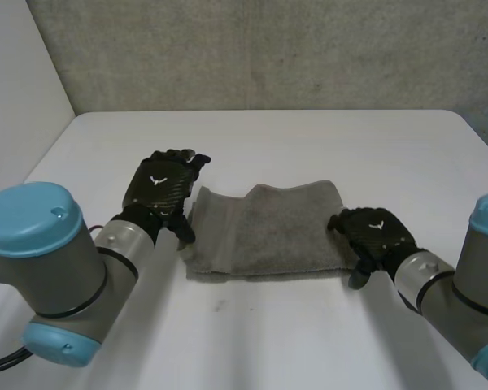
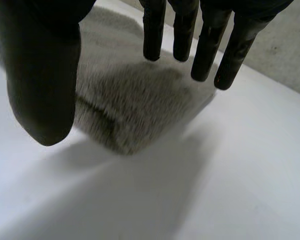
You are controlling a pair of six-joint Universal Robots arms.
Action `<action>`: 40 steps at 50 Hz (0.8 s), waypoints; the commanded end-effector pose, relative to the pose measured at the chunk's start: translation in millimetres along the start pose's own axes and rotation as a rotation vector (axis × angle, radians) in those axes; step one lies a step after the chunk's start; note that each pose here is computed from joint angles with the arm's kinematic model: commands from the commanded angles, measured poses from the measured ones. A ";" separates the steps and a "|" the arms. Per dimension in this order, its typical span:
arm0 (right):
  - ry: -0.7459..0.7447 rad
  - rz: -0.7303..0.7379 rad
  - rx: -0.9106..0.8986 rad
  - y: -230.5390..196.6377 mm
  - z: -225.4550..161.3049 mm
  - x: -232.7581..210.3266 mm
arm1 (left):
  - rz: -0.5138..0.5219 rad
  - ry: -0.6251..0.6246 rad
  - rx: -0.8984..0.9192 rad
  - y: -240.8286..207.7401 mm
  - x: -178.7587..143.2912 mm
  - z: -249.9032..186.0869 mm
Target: Fold the towel.
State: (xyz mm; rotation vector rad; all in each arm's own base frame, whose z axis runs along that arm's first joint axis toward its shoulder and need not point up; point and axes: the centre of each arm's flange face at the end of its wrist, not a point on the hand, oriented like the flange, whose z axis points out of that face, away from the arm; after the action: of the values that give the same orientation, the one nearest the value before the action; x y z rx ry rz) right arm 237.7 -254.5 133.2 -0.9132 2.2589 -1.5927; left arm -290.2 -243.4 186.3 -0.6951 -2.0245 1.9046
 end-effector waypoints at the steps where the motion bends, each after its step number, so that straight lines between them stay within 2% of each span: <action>1: -0.006 0.018 0.013 13.6 9.2 -1.9 | 0.002 -0.061 -0.040 2.9 -4.4 2.6; 5: 0.005 0.015 0.030 16.2 13.6 -0.4 | -0.005 -0.079 -0.082 4.8 -6.3 -0.4; 10: 0.027 -0.009 0.076 15.1 18.9 2.7 | -0.072 -0.087 -0.106 4.2 -8.2 -4.7; 16: 0.120 -0.036 0.114 11.3 21.0 18.6 | -0.095 -0.090 -0.104 2.7 -9.3 -6.9; 21: 0.161 -0.146 0.123 0.8 16.5 21.9 | -0.097 -0.092 -0.106 2.6 -9.8 -8.3; 25: 0.191 -0.330 0.175 -20.6 19.0 23.9 | -0.098 -0.100 -0.094 -1.2 -12.9 -7.9; 26: 0.174 -0.395 0.212 -32.4 21.1 13.4 | -0.099 -0.102 -0.088 -3.3 -13.7 -8.2; 27: 0.174 -0.396 0.212 -32.5 21.2 13.3 | -0.099 -0.102 -0.088 -3.3 -13.7 -8.2; 28: 0.135 -0.461 0.265 -47.4 22.6 -6.8 | -0.101 -0.106 -0.084 -4.7 -15.0 -8.2; 29: 0.135 -0.462 0.266 -47.6 22.6 -7.0 | -0.101 -0.110 -0.085 -4.2 -16.5 -7.9; 31: 0.047 -0.566 0.358 -73.6 24.6 -51.1 | -0.102 -0.119 -0.086 -4.0 -19.3 -7.5; 32: 0.046 -0.567 0.358 -73.7 24.6 -51.3 | -0.102 -0.119 -0.086 -4.0 -19.3 -7.5; 34: -0.051 -0.626 0.384 -84.1 25.5 -89.1 | -0.104 -0.132 -0.083 -5.2 -23.4 -7.1; 37: -0.110 -0.645 0.376 -82.9 25.7 -106.9 | -0.105 -0.142 -0.073 -8.5 -27.0 -7.0; 39: -0.274 -0.695 0.350 -67.2 18.8 -151.4 | -0.108 -0.152 -0.075 -8.2 -30.7 -6.8; 40: -0.275 -0.695 0.350 -67.1 18.8 -151.6 | -0.108 -0.152 -0.075 -8.2 -30.7 -6.8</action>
State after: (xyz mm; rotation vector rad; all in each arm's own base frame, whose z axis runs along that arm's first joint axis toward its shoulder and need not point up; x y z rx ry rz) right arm 345.4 -240.5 181.9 -1.6100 1.6341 -2.0981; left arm -267.8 -249.3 195.8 -0.4852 -2.1803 1.8633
